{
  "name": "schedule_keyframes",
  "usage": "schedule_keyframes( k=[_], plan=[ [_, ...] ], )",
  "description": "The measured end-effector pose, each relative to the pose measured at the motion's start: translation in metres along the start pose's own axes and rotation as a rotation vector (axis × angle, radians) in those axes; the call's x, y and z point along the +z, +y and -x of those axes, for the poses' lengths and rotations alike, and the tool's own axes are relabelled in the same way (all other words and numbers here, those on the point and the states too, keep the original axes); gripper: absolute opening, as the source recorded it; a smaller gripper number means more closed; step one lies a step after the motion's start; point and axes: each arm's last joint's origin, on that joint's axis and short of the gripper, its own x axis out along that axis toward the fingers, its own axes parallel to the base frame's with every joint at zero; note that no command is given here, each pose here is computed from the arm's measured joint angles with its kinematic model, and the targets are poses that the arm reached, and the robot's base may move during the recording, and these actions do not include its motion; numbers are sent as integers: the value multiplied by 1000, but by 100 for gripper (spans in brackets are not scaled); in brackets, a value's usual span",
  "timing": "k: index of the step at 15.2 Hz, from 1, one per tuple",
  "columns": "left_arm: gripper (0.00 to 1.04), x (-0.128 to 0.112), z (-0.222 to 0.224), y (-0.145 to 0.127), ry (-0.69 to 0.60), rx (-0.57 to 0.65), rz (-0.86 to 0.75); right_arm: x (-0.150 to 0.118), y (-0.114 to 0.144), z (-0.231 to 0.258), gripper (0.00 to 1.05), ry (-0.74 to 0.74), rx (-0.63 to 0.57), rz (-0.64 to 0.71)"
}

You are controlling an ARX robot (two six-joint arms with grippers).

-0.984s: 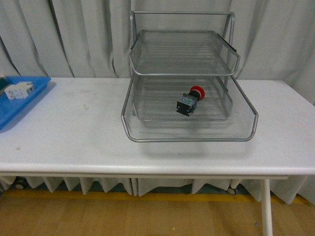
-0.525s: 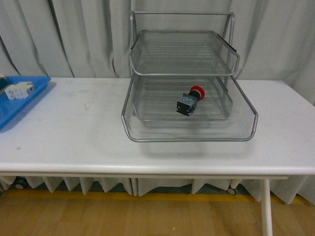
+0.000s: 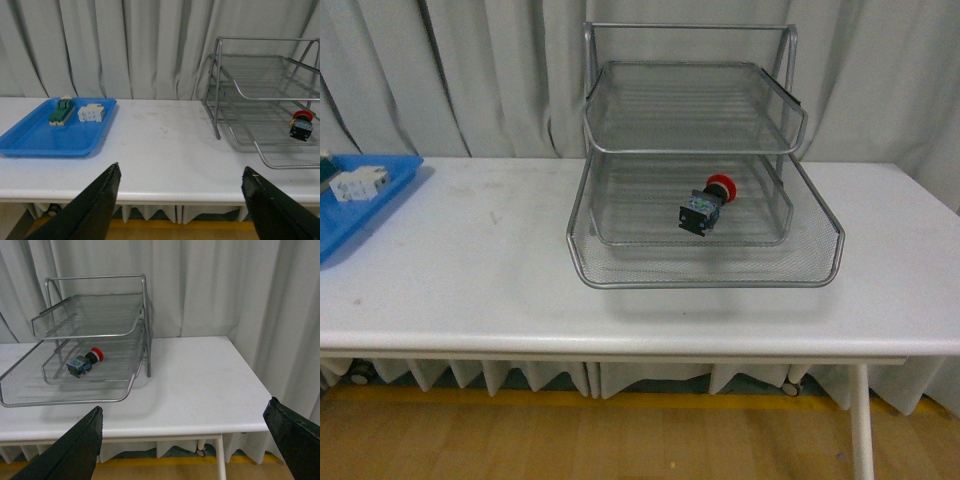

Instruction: Place button on rack with both arms

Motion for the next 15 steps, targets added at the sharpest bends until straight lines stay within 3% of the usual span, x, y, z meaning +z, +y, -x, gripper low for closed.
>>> schedule_keyframes(
  k=[2, 3, 5, 8, 13, 15],
  plan=[
    [99, 0, 0, 0, 0, 0, 0, -2, 8, -2, 98, 176, 206, -95],
    [98, 0, 0, 0, 0, 0, 0, 8, 13, -6, 98, 123, 277, -119],
    [98, 0, 0, 0, 0, 0, 0, 48, 11, -35, 98, 5, 247, -154],
    [98, 0, 0, 0, 0, 0, 0, 71, 19, -120, 98, 62, 233, -243],
    [98, 0, 0, 0, 0, 0, 0, 39, 74, -228, 95, 480, 299, -327],
    [98, 0, 0, 0, 0, 0, 0, 21, 90, -230, 71, 622, 305, -303]
  ],
)
